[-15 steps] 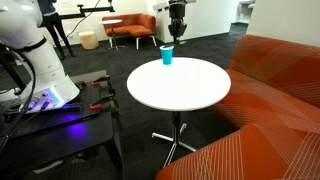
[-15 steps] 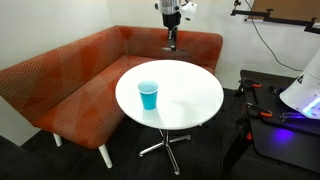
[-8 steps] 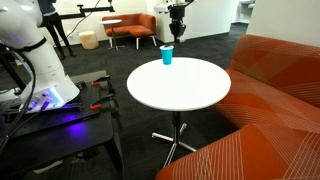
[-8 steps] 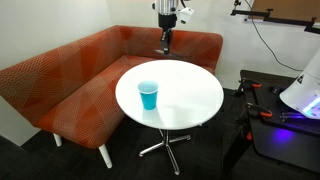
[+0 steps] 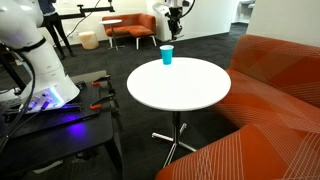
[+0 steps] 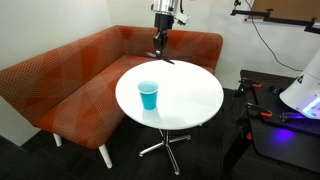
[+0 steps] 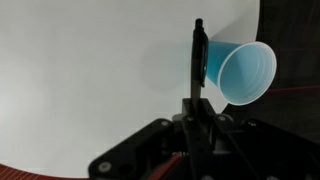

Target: Put the pen in the cup

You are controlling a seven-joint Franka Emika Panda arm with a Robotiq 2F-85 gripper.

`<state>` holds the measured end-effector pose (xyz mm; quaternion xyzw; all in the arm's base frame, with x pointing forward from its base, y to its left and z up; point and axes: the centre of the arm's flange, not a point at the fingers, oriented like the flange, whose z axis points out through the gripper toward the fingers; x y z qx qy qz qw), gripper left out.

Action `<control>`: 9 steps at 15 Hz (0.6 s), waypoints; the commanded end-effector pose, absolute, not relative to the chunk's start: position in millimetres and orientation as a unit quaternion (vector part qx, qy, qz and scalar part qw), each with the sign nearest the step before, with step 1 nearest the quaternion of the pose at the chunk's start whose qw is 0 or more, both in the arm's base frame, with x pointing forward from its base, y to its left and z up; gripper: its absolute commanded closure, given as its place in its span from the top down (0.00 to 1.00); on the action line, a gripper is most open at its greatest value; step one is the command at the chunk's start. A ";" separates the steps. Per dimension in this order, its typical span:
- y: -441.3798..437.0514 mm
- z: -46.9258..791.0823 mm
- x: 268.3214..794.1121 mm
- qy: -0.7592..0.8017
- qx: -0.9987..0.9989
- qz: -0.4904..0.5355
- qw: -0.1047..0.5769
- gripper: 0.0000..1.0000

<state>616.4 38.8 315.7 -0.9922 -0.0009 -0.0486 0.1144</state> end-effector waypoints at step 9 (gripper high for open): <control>45.4 313.5 622.8 -0.052 -0.957 -0.159 0.236 0.03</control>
